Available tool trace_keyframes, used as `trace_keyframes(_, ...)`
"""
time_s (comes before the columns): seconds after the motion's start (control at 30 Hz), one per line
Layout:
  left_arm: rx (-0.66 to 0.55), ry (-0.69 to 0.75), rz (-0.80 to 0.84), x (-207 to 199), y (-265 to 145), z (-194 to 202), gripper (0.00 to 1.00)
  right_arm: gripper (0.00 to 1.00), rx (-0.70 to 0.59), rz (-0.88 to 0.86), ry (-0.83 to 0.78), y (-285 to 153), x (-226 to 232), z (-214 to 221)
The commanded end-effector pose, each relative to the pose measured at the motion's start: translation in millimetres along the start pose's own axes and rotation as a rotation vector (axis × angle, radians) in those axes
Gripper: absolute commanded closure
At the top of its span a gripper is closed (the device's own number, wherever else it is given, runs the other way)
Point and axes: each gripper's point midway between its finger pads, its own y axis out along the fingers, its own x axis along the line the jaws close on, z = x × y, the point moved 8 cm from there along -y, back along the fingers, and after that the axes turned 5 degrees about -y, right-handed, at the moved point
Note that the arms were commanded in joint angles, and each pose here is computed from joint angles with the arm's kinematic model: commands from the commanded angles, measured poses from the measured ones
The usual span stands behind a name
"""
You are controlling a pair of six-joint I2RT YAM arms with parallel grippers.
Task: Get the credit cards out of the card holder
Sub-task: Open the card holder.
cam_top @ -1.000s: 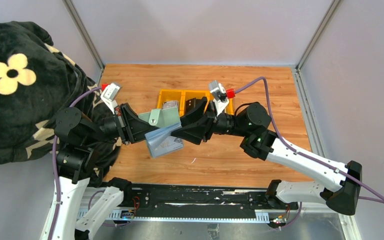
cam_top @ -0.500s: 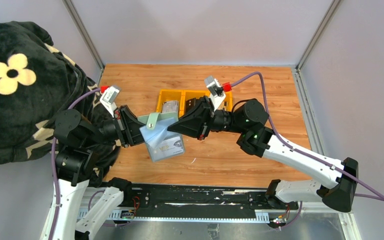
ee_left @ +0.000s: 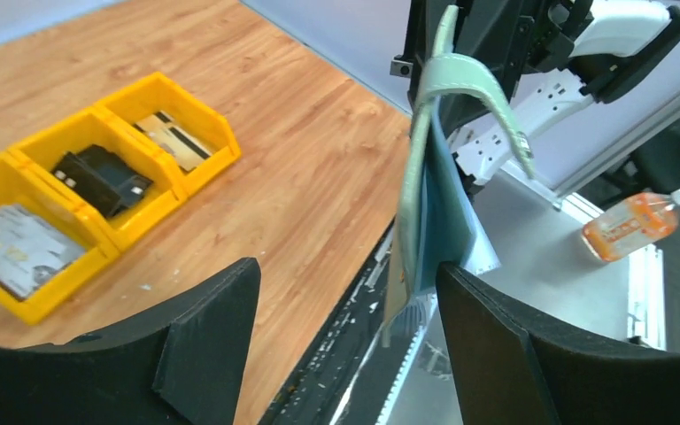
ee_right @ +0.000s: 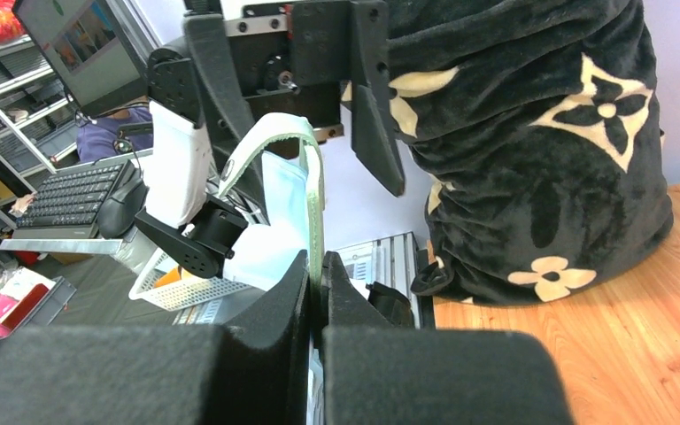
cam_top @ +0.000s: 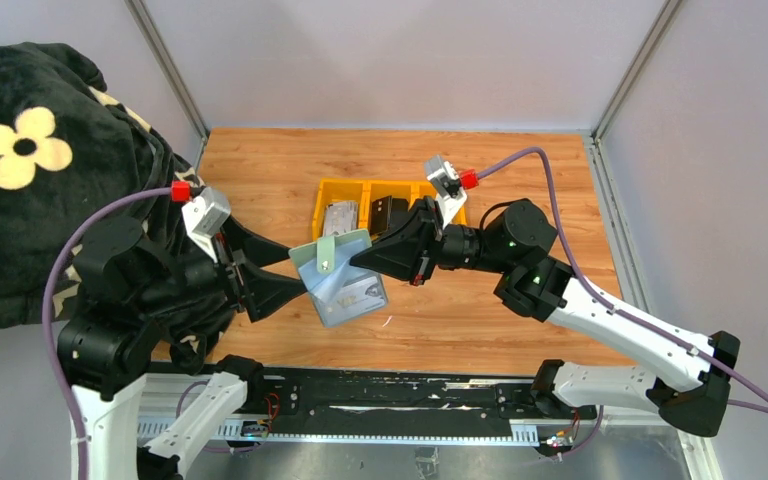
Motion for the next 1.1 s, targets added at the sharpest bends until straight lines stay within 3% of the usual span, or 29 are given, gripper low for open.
trace_keyframes(0.0, 0.002, 0.127, -0.041, -6.3, -14.1, 3.7, 0.21, 1.00, -0.053, 0.027, -0.063, -3.0, 3.4, -22.5)
trace_keyframes(0.2, -0.031, 0.198, -0.050, -13.5, -20.4, -5.2, 0.20, 1.00, -0.041, 0.038, -0.053, -2.4, 2.5, -23.3)
trace_keyframes(0.27, -0.025, 0.209, -0.020, -16.2, -21.3, -1.4, 0.16, 1.00, -0.039, 0.041, -0.046, -1.2, 2.3, -24.2)
trace_keyframes(0.33, -0.012, 0.224, 0.022, -18.6, -22.4, 6.6, 0.03, 1.00, -0.036, 0.040, -0.032, 0.8, 2.8, -26.6)
trace_keyframes(0.47, 0.008, 0.228, 0.027, -12.3, -21.0, 20.7, 0.01, 1.00, -0.014, -0.002, 0.032, 12.2, 3.4, -28.8)
trace_keyframes(0.63, -0.043, 0.235, 0.008, -5.3, -15.2, 18.0, 0.15, 1.00, -0.009, -0.046, 0.131, 26.5, 0.7, -24.8)
trace_keyframes(0.83, -0.167, 0.214, -0.005, -2.4, -9.0, 8.0, 0.51, 1.00, -0.017, -0.071, 0.190, 34.0, -1.5, -20.0)
trace_keyframes(1.07, -0.219, 0.207, -0.080, 6.0, -8.5, 7.0, 0.80, 0.99, -0.025, -0.088, 0.238, 34.7, 0.8, -16.5)
